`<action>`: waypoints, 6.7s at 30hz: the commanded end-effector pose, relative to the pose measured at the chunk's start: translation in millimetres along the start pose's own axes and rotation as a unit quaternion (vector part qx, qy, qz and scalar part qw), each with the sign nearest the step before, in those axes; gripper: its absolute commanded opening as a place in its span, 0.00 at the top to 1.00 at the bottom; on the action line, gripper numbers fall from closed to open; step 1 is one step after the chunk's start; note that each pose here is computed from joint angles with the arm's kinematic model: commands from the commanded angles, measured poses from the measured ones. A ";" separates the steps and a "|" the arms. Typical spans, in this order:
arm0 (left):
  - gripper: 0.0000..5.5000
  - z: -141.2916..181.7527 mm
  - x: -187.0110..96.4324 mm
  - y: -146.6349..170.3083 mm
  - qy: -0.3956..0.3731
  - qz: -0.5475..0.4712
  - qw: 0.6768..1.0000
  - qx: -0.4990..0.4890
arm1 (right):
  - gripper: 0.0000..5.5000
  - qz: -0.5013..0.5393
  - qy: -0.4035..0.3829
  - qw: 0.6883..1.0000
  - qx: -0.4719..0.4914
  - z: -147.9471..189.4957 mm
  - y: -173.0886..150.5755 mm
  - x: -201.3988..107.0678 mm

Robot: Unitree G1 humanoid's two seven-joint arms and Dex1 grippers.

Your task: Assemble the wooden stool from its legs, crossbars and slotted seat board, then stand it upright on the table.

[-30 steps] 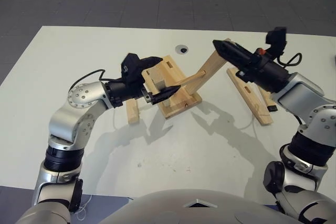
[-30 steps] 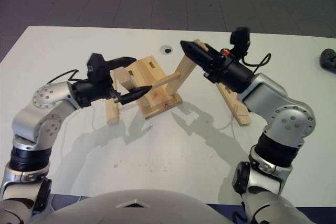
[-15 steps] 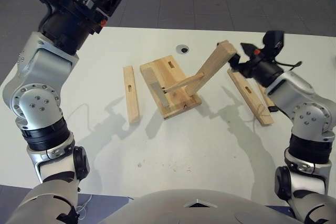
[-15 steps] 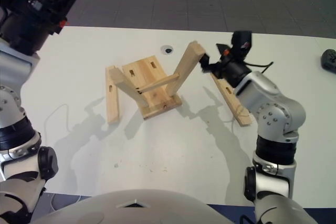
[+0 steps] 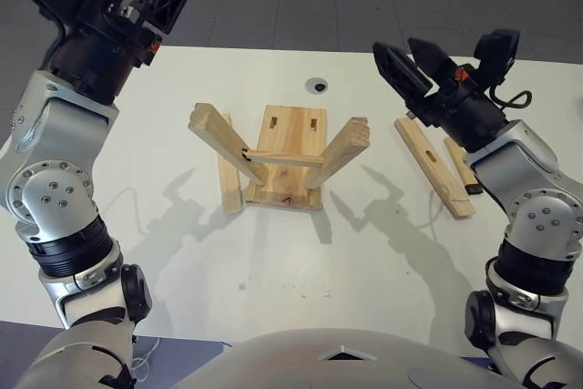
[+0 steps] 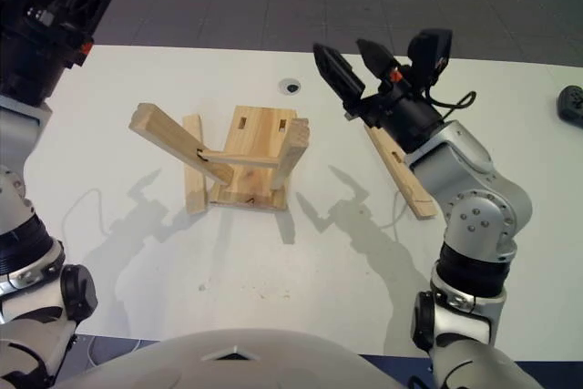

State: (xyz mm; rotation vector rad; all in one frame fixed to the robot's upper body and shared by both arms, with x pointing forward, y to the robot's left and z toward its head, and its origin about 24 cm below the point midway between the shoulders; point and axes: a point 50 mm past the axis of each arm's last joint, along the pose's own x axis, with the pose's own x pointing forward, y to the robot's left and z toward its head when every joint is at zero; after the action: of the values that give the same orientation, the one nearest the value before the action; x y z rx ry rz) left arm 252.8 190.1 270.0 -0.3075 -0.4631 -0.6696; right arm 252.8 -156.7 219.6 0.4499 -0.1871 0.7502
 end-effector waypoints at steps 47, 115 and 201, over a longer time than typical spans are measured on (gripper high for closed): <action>0.99 -139.0 -36.4 -20.3 0.199 0.030 0.976 -0.079 | 1.00 0.087 0.195 0.975 -0.059 -78.9 30.5 1.6; 0.02 -137.5 -30.7 -19.8 0.291 0.186 0.931 0.115 | 1.00 -0.125 0.170 0.969 -0.129 -60.6 6.6 -27.1; 0.07 -149.5 2.1 -79.8 0.287 -0.013 0.957 0.038 | 0.08 -0.186 -0.109 0.975 -0.058 15.2 -17.1 -11.6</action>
State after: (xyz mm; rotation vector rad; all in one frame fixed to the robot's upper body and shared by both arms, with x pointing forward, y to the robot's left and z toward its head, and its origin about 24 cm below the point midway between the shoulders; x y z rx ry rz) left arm 236.7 82.7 145.7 -0.0522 0.1077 -0.6858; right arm 254.2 -184.3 220.8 0.4515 -0.3351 0.2992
